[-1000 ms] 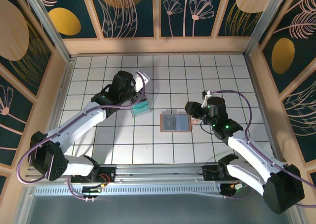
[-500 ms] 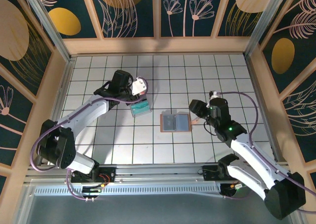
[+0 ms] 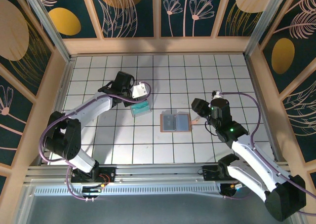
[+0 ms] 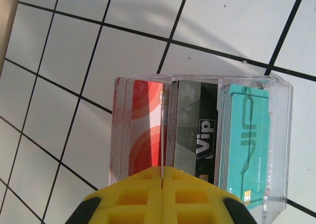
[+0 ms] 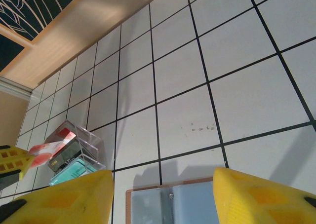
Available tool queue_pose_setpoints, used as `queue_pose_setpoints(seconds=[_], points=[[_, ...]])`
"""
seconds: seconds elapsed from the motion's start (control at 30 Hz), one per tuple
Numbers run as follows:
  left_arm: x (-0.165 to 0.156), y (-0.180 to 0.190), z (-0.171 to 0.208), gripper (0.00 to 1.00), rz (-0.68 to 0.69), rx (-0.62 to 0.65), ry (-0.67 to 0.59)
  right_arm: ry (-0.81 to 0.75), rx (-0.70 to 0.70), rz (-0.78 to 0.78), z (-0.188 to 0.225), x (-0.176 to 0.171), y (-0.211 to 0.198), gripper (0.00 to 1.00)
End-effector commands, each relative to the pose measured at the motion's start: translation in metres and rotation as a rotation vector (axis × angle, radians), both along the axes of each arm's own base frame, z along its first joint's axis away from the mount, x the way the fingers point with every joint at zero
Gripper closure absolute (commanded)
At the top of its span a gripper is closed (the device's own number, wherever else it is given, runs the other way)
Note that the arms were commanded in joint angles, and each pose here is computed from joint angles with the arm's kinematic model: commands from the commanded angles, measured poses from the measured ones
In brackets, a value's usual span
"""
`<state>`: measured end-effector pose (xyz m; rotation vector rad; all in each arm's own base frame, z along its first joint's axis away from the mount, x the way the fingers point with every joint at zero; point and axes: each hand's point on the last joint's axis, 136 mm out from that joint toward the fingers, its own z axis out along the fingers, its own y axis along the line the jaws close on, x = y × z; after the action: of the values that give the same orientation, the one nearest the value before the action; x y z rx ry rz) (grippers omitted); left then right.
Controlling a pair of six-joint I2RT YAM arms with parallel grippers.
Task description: Take the credit cards out of the card holder
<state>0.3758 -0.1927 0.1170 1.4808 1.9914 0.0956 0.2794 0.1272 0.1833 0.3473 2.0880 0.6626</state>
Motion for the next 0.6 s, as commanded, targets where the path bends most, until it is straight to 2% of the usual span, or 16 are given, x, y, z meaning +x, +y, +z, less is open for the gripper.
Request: queue_pose_setpoints(seconds=[0.0, 0.27, 0.57], points=[[0.013, -0.003, 0.003, 1.0, -0.039, 0.022, -0.035, -0.035, 0.011, -0.045, 0.015, 0.004, -0.007, 0.44], [0.024, -0.008, -0.001, 1.0, -0.049, 0.037, -0.026, -0.032, 0.014, -0.042, 0.014, 0.003, -0.007, 0.45], [0.023, -0.007, -0.006, 1.0, -0.068, 0.063, -0.007, -0.031, 0.019, -0.044, 0.014, 0.001, -0.008, 0.45]])
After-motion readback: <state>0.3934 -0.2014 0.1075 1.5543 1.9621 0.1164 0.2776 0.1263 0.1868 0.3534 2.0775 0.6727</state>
